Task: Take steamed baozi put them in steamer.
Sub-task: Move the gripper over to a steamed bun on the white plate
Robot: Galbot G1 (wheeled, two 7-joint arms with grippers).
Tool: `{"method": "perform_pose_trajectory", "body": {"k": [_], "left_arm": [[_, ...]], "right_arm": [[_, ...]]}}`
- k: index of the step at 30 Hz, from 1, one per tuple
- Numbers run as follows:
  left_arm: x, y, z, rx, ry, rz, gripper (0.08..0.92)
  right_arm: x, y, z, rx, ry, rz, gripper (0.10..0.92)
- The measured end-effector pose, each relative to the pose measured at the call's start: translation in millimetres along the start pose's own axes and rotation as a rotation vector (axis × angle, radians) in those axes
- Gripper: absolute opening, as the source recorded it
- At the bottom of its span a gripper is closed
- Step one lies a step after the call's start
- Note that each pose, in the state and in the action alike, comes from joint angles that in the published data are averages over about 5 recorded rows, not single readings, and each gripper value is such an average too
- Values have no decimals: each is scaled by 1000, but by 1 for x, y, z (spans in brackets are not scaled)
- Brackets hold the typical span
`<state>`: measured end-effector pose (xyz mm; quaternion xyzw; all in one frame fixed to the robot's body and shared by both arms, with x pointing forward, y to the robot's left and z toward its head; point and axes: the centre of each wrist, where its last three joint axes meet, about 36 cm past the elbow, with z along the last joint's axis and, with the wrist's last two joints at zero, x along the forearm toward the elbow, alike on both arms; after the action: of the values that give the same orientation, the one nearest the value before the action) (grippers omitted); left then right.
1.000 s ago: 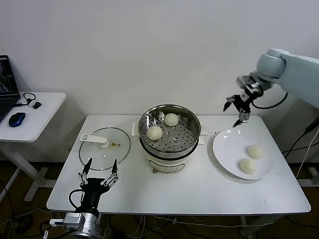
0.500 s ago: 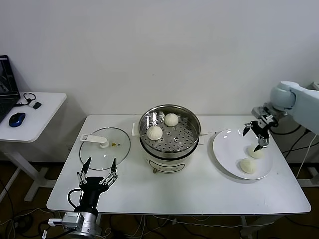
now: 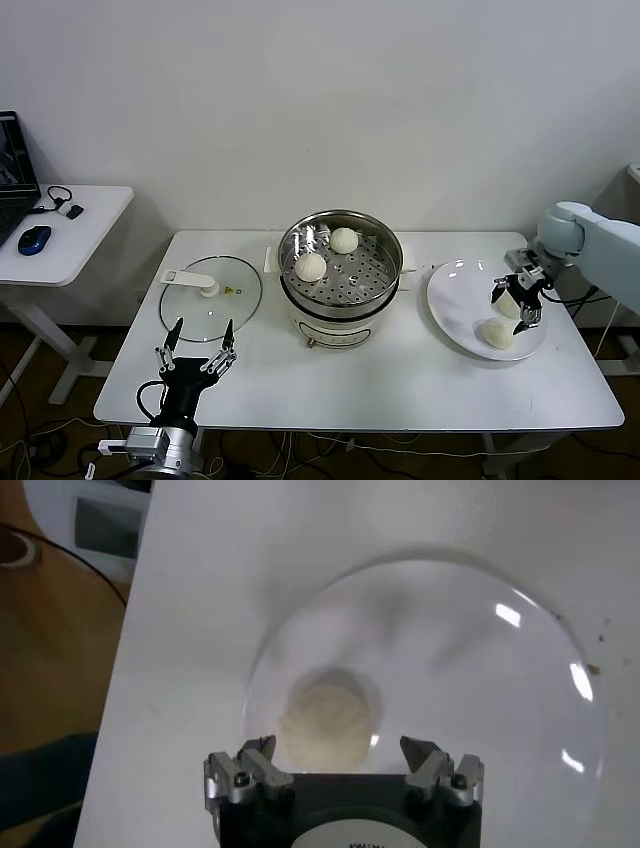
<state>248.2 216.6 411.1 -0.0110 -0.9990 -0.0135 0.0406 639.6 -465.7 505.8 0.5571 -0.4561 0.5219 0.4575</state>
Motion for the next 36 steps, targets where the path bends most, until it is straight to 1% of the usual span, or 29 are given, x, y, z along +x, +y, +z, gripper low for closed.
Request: {"method": "perform_pose_trajectory", "body": {"k": [8,19,36], "left_arm": [[1,1,2,1,6,-2,823],[3,1,6,3,13,-2,823],[2,-2,8,10,17,3,823]], "right_arm": [[-22,2,0,-2,1,-5,823],[-40,1,-4,12,7,-9,823],[-50,0,-3,17,27,-5,823]]}}
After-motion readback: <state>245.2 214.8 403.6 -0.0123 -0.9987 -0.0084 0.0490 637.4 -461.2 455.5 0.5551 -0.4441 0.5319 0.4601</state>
